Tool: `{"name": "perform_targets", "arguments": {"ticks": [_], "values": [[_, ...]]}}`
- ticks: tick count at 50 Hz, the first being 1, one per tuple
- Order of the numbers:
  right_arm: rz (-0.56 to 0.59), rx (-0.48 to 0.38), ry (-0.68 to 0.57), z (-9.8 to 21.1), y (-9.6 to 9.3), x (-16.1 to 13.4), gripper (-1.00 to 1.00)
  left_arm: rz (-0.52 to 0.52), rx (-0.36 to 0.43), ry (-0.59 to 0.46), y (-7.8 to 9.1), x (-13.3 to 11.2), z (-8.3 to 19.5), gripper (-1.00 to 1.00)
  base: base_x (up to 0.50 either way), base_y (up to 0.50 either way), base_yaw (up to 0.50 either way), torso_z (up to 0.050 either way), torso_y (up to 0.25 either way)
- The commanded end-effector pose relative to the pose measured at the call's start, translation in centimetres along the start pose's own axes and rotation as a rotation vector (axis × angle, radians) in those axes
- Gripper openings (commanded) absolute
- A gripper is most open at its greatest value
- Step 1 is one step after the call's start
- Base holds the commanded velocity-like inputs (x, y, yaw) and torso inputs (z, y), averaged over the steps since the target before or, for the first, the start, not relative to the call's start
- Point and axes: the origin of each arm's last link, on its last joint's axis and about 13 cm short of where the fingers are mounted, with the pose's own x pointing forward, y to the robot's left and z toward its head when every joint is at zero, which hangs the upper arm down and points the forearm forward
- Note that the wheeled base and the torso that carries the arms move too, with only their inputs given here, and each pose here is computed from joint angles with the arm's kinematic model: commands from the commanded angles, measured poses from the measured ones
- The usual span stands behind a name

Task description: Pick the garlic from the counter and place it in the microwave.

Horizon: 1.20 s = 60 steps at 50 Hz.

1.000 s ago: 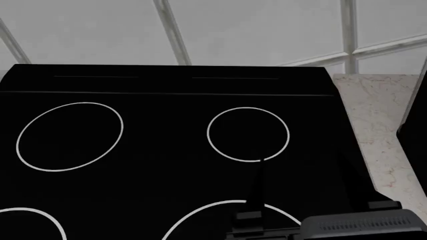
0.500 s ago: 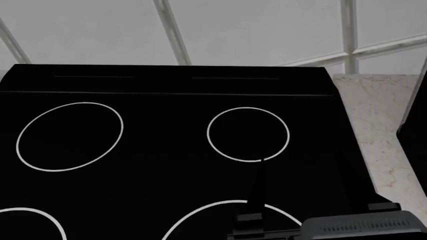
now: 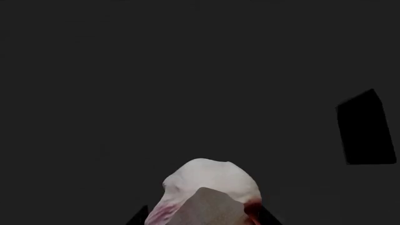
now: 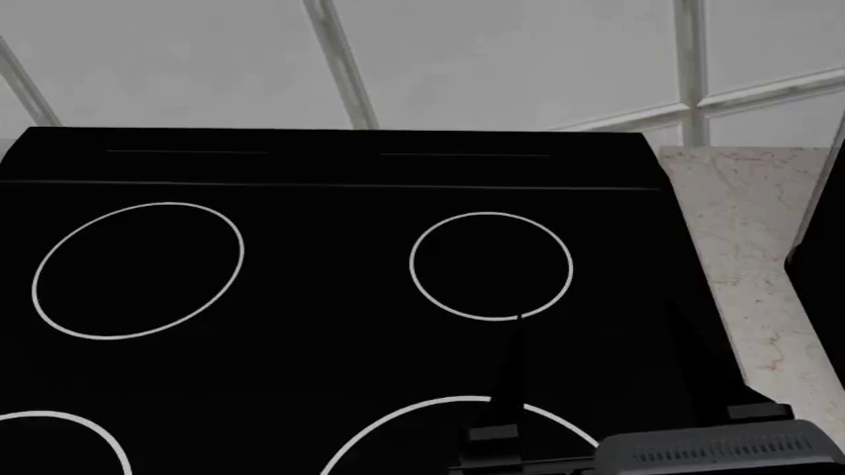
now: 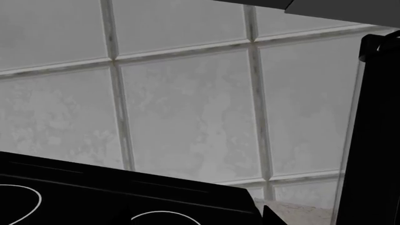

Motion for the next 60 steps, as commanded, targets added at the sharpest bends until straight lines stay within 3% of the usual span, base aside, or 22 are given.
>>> {"name": "perform_targets", "arguments": {"ticks": [1,38,60], "values": [[0.000,-0.001,-0.001,0.1,0.0,0.0,1.00,0.028,-0.056,0.081,-0.1,0.0,-0.4,-1.00,0.00,0.00,0.00,0.000,0.000],[0.001,0.001,0.000,0.1,0.0,0.2,1.00,0.059,-0.097,0.376,0.0,-0.5,-2.8,-1.00,0.00,0.00,0.00,0.000,0.000],[-0.002,0.002,-0.003,0.0,-0.1,0.2,1.00,0.041,-0.093,0.438,-0.2,-0.5,-3.6,-1.00,0.00,0.00,0.00,0.000,0.000]]}}
